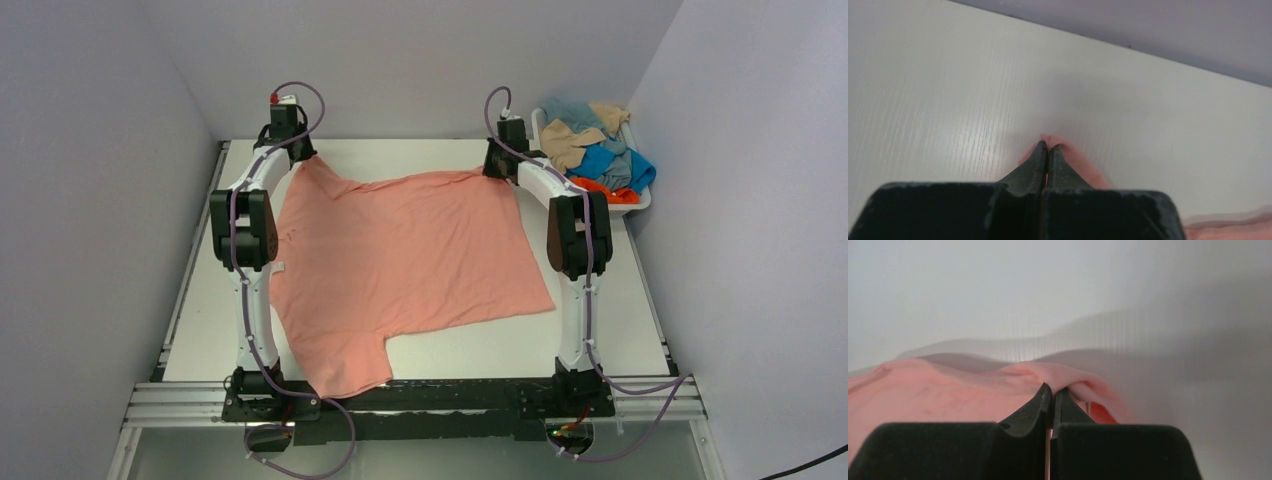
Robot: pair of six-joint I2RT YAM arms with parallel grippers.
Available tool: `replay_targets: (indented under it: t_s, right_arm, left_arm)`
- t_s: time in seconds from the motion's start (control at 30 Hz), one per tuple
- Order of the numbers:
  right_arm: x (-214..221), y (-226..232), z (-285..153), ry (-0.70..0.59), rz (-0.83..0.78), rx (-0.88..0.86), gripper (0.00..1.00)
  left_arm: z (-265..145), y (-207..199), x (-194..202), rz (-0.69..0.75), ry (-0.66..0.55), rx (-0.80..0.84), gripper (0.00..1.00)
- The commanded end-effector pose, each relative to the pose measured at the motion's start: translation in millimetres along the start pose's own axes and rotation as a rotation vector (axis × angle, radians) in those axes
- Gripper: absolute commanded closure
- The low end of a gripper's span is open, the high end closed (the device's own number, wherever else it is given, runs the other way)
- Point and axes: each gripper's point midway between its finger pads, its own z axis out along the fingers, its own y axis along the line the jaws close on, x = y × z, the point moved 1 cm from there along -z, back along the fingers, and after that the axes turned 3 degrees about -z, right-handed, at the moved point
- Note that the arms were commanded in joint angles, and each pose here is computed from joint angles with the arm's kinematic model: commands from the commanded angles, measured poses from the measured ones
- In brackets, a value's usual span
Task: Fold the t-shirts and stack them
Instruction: Flatten out the tshirt, then fold the flattened tshirt in 1/3 of the way
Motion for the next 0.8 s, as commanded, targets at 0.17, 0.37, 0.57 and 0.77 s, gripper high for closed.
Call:
replay_targets:
  t_s: [0.17,0.37,0.57,0.77]
  right_arm:
    - [-29,15,-29,-0.039,-0.024,-0.087,1.00]
    - [-20,11,-53,-0.001,-0.089,-0.082,1.00]
    - [-18,1,-69,0.011,-0.208,-0.056,1.00]
    - [-21,-3,-79,0.029,-0.335,-0.065,1.00]
  left_arm:
    - [-55,-14,-35,-0.104,-0.045,0.062,1.00]
    - [-102,-6,5,-0.196,0.076,0.031,1.00]
    - [-155,-1,36,-0.291,0.126,0.028,1.00]
    - [-203,3,94,-0.390,0.211,-0.015,1.00]
